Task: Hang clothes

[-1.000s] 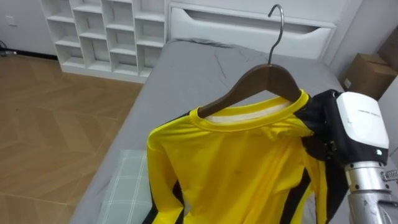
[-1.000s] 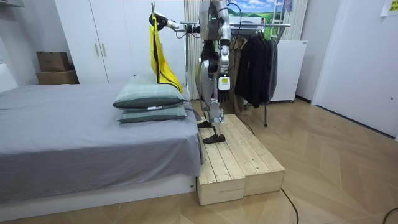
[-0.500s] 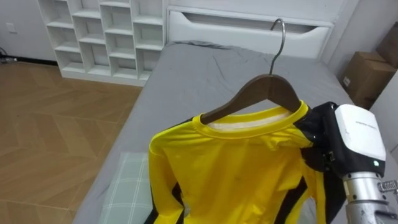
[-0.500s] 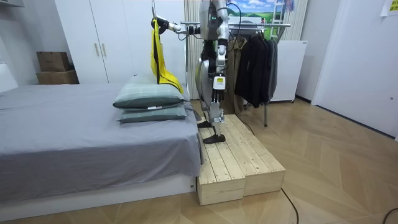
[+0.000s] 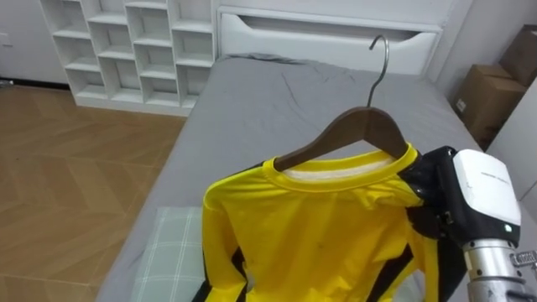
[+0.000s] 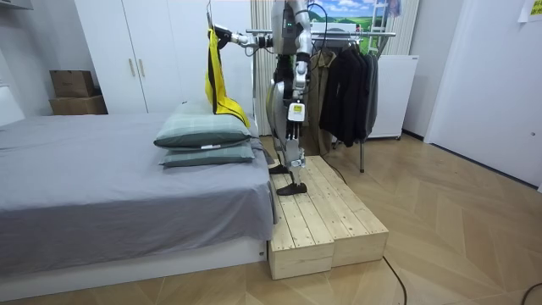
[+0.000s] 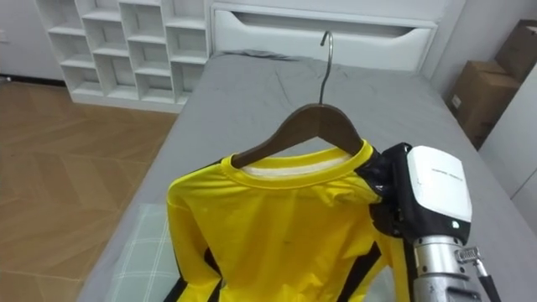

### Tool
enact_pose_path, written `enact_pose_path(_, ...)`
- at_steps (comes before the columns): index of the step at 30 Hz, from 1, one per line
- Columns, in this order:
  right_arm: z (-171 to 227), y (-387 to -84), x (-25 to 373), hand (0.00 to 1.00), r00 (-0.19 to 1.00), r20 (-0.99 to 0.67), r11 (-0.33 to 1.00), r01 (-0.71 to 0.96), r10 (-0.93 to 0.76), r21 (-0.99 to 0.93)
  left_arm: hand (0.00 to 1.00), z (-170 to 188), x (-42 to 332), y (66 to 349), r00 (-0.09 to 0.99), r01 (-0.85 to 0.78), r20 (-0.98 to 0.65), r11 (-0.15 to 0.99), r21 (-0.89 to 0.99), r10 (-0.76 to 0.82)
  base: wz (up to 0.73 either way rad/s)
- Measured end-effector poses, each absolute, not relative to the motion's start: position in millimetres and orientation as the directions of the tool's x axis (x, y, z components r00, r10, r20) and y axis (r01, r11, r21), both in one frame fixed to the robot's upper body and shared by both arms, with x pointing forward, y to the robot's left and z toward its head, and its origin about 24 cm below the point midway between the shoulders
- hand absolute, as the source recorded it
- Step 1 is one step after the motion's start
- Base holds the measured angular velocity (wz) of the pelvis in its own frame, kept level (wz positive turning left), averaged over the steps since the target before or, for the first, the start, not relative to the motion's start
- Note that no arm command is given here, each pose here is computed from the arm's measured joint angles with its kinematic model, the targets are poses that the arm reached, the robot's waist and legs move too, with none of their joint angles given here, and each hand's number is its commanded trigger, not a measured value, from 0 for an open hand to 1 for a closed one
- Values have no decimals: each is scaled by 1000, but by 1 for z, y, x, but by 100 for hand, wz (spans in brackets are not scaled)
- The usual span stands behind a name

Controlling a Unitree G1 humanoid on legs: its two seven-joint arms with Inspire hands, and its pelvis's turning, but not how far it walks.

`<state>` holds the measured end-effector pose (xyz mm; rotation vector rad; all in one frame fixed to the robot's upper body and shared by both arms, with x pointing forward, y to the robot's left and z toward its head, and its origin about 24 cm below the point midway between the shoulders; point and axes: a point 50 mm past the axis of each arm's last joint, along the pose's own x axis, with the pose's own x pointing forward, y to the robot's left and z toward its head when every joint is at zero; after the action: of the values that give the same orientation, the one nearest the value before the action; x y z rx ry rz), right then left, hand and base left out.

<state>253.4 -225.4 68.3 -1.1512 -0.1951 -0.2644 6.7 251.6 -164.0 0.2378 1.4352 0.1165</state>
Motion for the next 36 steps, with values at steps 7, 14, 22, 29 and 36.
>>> enact_pose_path(7, 55, -214, 252, 100, 963, 251, 433, 267, -95, -861, 0, -163, 20, 255, 164, 39, -944, 954, 296, 286, -86)
enact_pose_path(14, 30, -208, 251, 100, 983, 147, 483, 183, -112, -856, 0, -159, 55, 260, 236, -29, -906, 935, 355, 351, -103)
enact_pose_path(22, 38, -195, 260, 100, 981, 169, 545, 191, -90, -816, 0, -160, 49, 264, 190, -79, -895, 915, 397, 404, -61)
enact_pose_path(29, 28, -189, 257, 100, 990, 124, 548, 141, -67, -825, 0, -164, 28, 253, 124, -62, -911, 920, 387, 392, -94)
enact_pose_path(36, -1, -180, 250, 100, 999, -9, 563, 20, -49, -826, 0, -167, 18, 247, 36, -85, -912, 911, 405, 409, -110)
